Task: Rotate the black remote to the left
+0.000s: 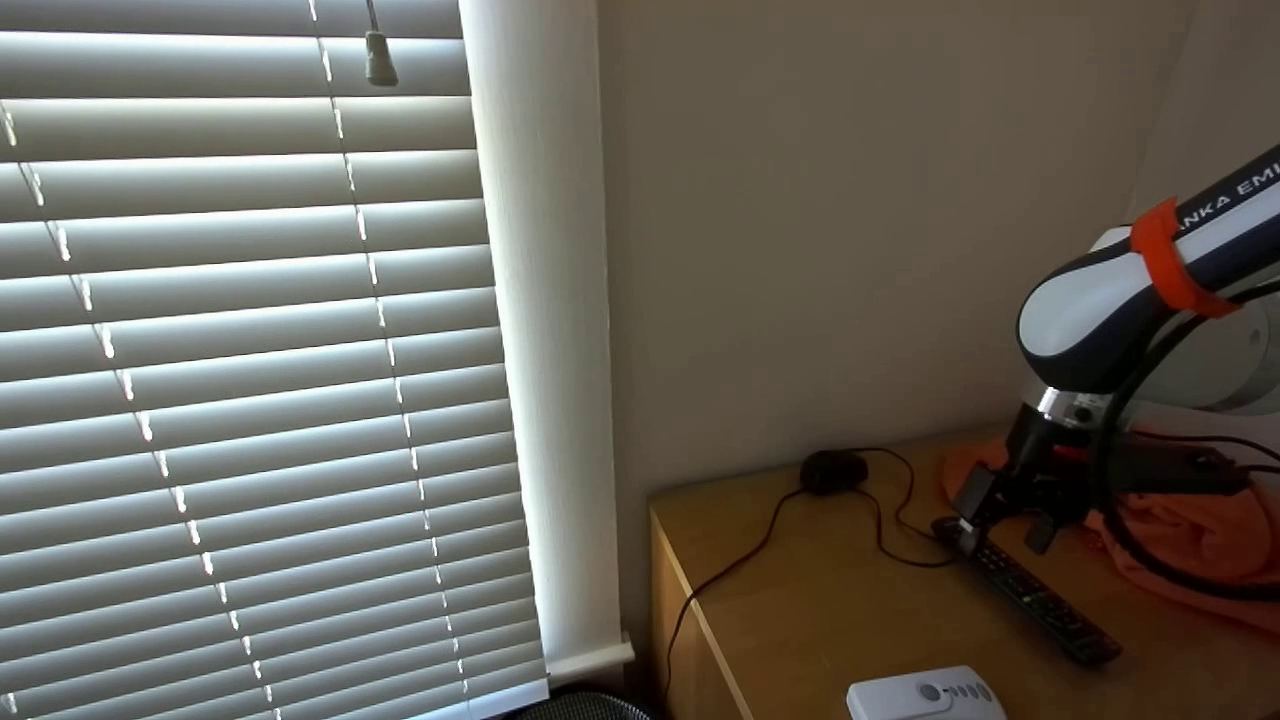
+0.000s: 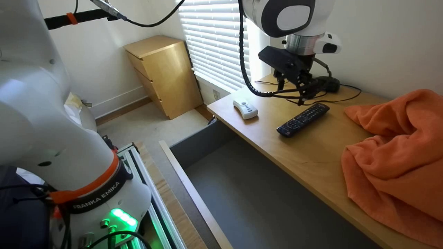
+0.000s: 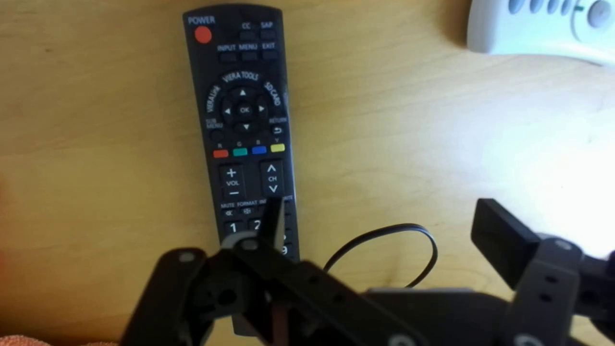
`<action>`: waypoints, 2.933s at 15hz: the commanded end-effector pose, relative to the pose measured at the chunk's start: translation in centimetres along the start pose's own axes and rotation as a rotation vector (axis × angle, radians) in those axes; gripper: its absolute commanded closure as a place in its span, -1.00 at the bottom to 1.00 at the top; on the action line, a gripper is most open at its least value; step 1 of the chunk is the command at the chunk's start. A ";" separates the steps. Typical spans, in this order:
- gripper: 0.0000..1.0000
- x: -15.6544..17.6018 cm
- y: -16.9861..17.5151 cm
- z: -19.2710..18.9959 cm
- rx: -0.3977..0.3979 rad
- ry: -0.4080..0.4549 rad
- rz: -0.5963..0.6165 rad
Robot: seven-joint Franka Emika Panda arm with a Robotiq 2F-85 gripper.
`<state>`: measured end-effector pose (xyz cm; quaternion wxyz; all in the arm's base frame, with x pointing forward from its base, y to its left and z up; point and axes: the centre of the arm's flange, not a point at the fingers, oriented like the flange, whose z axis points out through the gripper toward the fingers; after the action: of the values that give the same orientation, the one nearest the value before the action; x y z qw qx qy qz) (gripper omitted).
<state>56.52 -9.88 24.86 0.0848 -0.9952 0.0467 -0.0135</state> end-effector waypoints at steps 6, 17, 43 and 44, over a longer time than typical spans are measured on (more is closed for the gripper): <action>-1.00 0.2 3.1 4.4 -0.086 -0.028 -0.045; -0.31 0.9 3.9 6.6 -0.135 -0.009 -0.047; 0.40 2.0 2.2 5.7 -0.203 0.102 1.204; 0.40 2.1 2.1 6.0 -0.205 0.111 1.238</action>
<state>57.93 -11.85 19.18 -0.0192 -0.8186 0.5738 -0.0171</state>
